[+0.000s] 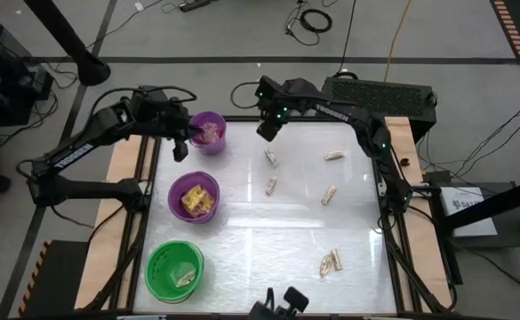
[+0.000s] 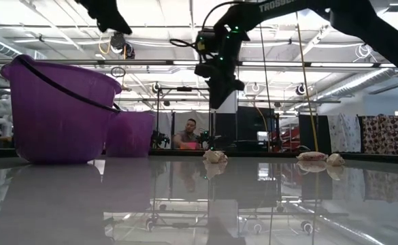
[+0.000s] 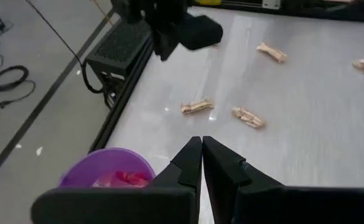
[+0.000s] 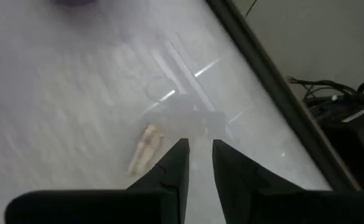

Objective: Sort candy by brand, put in halloween buckets
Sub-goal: Put the white candy into the green bucket

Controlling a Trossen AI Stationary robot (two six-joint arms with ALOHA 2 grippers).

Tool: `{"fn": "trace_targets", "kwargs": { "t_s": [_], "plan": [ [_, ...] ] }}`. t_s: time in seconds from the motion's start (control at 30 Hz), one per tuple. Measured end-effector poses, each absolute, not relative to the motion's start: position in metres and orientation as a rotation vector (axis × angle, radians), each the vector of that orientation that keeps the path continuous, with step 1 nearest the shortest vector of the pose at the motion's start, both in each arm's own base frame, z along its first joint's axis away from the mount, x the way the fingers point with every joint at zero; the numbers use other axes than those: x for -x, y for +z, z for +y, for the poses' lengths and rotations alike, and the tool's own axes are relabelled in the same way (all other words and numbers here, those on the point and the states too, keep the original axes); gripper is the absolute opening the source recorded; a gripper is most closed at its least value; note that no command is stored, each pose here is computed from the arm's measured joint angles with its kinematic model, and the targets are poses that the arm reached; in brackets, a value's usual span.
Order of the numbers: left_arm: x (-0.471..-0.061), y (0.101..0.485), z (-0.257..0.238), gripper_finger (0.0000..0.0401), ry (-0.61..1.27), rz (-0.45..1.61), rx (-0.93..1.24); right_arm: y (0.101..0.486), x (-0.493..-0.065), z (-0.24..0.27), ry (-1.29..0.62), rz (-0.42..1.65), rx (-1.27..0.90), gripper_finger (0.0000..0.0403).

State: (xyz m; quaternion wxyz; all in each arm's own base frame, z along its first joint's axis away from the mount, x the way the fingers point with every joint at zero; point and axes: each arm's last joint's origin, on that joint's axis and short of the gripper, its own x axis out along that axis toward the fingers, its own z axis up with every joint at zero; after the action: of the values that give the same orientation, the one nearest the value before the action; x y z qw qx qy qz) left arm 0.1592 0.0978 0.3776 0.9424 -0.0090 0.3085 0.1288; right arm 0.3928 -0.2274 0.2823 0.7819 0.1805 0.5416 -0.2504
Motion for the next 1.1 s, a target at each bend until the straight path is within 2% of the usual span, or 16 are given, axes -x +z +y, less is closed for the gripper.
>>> {"fn": "trace_targets", "kwargs": {
  "t_s": [0.23, 0.47, 0.67, 0.83, 0.93, 1.1],
  "plan": [
    [-0.173, 0.349, 0.108, 0.0023, 0.301, 0.550, 0.066, 0.280, -0.381, -0.250, -0.505, 1.162, -0.351, 0.0063],
    [-0.157, 0.356, 0.118, 0.0023, 0.409, 0.402, 0.023, 0.257, -0.370, -0.274, -0.465, 1.114, -0.462, 0.0063],
    [-0.147, 0.360, 0.129, 0.0023, 0.502, 0.299, 0.070, 0.227, -0.376, -0.261, -0.279, 1.099, -0.612, 0.0063],
    [-0.153, 0.348, 0.135, 0.0023, 0.496, 0.258, 0.091, 0.208, -0.387, -0.245, -0.246, 1.093, -0.611, 0.0063],
    [-0.154, 0.343, 0.136, 0.0023, 0.496, 0.253, 0.106, 0.200, -0.392, -0.238, -0.270, 1.093, -0.603, 0.0064],
    [-0.154, 0.341, 0.136, 0.0023, 0.497, 0.257, 0.138, 0.198, -0.394, -0.239, -0.445, 1.091, -0.564, 0.0064]
  ]
}}
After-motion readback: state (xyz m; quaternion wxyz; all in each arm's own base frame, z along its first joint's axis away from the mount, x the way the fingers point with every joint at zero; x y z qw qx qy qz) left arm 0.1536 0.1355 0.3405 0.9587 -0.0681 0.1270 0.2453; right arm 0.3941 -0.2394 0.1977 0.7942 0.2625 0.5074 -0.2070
